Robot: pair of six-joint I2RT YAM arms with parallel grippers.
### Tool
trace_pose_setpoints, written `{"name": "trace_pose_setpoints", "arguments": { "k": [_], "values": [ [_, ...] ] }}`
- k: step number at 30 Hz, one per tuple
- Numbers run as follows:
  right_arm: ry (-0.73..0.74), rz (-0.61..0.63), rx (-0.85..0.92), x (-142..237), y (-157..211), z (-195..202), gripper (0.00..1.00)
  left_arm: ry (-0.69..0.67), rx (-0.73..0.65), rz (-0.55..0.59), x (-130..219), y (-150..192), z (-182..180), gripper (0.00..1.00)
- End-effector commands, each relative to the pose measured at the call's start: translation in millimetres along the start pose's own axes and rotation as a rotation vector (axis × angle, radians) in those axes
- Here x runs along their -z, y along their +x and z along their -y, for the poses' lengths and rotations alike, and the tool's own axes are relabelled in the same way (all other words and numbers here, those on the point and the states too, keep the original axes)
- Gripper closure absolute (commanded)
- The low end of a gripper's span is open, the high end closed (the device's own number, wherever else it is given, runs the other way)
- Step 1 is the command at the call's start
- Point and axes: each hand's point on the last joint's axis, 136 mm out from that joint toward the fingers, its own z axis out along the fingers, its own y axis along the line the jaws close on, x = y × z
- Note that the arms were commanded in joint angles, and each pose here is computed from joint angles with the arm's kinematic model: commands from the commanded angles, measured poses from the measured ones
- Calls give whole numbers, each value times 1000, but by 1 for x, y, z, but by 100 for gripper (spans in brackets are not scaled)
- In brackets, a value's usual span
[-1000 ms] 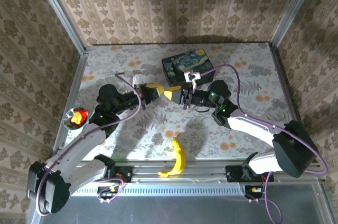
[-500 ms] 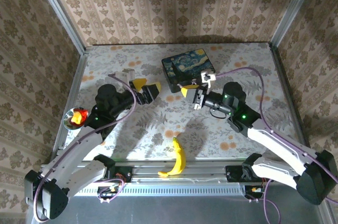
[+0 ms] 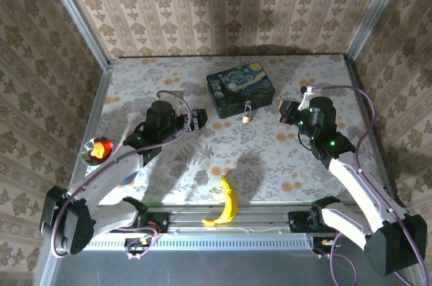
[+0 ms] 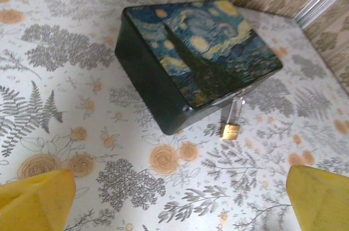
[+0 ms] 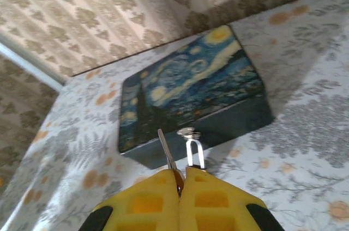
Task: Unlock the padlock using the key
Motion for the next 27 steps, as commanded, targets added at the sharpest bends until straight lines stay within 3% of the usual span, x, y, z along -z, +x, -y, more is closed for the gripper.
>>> {"name": "trace_pose_setpoints", "arguments": {
  "k": [1,9,16,23,27],
  "values": [
    [54,-7,4,-15,-2,22,100,-21,-13,2,-12,-10,2,0],
    [116,-21,-18,-68,-13,71,100,-120,27,-41,-47,1,-20,0],
    [138,-126,-50,-123,5,107,100,-135,59,-64,-68,5,-25,0],
    [112,-214,-79,-161,21,120,100,-106,87,-65,-85,6,-23,0],
    [107,-212,-77,-174,12,120,100,-77,92,-83,-97,8,-19,0]
  ]
}}
